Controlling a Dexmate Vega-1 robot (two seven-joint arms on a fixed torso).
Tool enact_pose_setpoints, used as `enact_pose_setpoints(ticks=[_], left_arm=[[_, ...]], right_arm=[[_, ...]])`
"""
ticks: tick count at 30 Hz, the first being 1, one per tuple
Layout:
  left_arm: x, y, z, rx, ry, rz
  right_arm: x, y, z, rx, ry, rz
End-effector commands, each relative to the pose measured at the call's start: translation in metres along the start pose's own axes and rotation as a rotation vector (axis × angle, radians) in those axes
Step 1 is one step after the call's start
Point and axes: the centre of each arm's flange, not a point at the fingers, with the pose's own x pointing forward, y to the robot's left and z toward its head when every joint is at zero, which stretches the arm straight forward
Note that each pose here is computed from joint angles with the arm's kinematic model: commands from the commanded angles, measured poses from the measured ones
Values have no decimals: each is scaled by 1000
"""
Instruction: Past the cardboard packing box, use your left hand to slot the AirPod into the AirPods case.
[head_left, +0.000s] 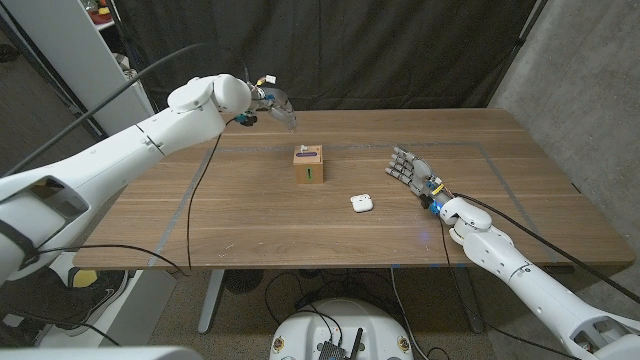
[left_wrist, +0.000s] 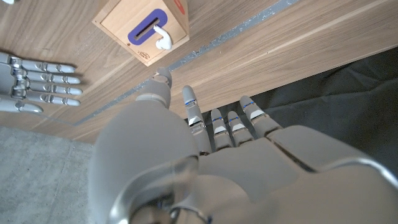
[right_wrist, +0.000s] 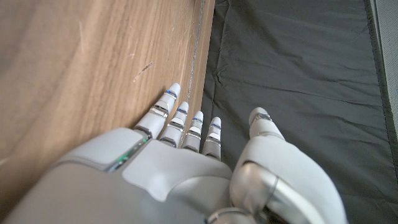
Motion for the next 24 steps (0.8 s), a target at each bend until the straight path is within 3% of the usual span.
enact_pose_setpoints(ticks=[1,10,18,24], left_arm=[[14,-6,22,110,16,-29],[19,-23,32,186,37,52],[27,-32,32,171,40,46],[34,-48,27,139,44,36]], right_arm=[[-4,-3,-4,18,-7,-1],[-8,-7,-8,27,-19,-3],[-12,-12,-10,38,-28,-23],[-14,-13,-12,41,-30,-31]])
